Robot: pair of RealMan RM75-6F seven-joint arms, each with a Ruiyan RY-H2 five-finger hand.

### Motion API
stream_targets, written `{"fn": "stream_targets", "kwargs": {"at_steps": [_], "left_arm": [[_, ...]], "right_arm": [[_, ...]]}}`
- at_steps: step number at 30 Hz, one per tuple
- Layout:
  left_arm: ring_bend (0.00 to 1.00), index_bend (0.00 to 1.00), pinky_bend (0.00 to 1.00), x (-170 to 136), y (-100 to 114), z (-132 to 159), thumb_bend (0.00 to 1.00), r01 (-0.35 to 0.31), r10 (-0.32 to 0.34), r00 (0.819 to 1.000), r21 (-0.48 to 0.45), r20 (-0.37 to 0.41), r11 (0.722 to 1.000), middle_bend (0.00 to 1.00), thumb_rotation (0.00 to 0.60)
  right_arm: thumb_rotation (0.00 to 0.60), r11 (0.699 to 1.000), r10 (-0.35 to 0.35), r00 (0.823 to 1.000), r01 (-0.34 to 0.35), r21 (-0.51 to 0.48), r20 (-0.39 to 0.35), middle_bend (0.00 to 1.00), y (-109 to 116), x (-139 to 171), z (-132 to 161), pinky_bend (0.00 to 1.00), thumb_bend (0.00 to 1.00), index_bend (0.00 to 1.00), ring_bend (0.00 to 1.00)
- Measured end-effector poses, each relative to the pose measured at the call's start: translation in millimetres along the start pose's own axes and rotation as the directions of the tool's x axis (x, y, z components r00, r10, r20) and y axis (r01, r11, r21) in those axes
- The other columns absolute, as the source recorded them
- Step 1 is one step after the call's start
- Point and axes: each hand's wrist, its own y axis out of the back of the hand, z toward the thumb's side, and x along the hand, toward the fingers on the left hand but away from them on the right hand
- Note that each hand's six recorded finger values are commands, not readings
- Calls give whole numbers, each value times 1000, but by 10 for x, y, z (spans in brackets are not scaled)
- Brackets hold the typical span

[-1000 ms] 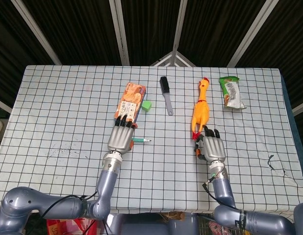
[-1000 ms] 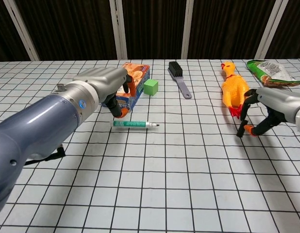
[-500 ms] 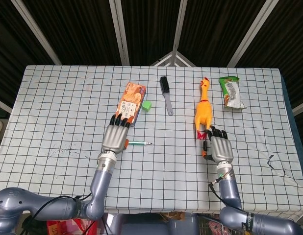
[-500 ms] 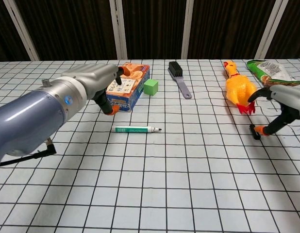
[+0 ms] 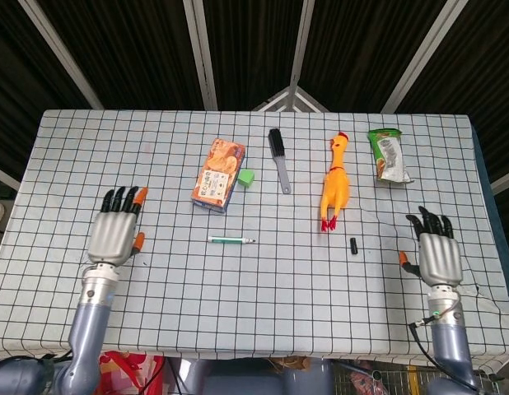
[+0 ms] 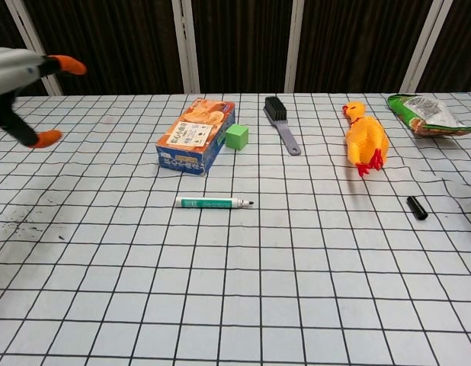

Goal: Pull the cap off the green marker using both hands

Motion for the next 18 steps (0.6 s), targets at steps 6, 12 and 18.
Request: {"fn": "stream_targets", "kwargs": {"at_steps": [6, 12, 18], "left_arm": [[0, 47, 0, -249, 27, -537, 526, -5, 3, 998, -34, -58, 999, 27, 600], [0, 47, 0, -417, -3, -836, 526, -8, 1, 997, -84, -73, 996, 2, 600], [0, 47, 0, -555, 83, -1075, 526, -40, 31, 996, -114, -80, 993, 0, 600]], "right_arm": [[600, 998, -60, 998, 60, 13, -2, 78, 175, 103, -338, 36, 352, 199, 87], [600, 997, -73, 996, 74, 21, -54, 78, 302, 195, -497, 36, 351, 183, 85], [600, 997, -69, 996, 71, 24, -62, 78, 338, 260, -610, 36, 352, 170, 85]]}}
